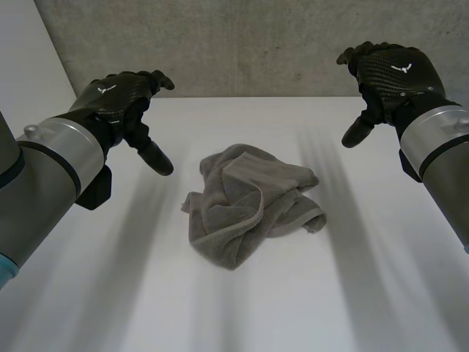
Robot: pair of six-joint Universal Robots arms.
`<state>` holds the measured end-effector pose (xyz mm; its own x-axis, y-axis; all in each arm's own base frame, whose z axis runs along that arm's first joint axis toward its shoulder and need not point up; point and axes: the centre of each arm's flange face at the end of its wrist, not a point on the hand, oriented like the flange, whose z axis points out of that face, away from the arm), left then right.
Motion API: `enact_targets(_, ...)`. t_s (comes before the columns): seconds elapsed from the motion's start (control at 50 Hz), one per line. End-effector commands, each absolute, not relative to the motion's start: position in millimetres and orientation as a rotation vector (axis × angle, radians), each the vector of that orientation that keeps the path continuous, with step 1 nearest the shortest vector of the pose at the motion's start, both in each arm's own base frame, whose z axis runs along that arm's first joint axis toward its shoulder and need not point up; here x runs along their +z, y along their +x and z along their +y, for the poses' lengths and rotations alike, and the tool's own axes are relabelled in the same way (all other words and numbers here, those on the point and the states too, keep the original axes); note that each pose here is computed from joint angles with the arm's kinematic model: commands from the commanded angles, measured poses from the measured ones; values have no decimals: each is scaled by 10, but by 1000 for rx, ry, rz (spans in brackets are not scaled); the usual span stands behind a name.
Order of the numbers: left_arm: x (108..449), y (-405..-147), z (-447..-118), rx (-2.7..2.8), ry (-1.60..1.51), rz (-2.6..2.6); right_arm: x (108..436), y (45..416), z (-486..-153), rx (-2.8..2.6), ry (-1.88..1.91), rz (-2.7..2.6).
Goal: Fold the towel.
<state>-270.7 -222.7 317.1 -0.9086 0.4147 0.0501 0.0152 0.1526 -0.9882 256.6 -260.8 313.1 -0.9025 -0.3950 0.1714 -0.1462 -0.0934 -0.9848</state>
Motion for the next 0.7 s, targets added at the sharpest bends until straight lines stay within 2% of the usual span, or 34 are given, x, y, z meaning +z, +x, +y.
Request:
enact_targets(0.02,3009,-2711,-2223,1763,-432,-2179,3056,2609,-2644,-2094,-660,1997)
enact_targets(0.12,2681,-2723,-2196,1656,-471,-2279,2830,2871,-2723,-2003,-1017,1904)
enact_targets(0.18,2438,-2764,-2180,1579,-504,-2336,2783,2945,-2758,-1979,-1102,1868)
enact_targets(0.26,2119,-2861,-2090,1463,-574,-2385,2526,3127,-2916,-1854,-1286,1819)
enact_targets(0.44,1706,-3031,-2009,1367,-642,-2399,2021,3392,-3265,-1789,-1529,1712)
enact_targets(0.6,1412,-3188,-2031,1368,-671,-2372,1577,3610,-3177,-1687,-1704,1561)
enact_targets(0.7,1318,-3237,-2074,1371,-682,-2373,1460,3706,-3139,-1668,-1738,1515)
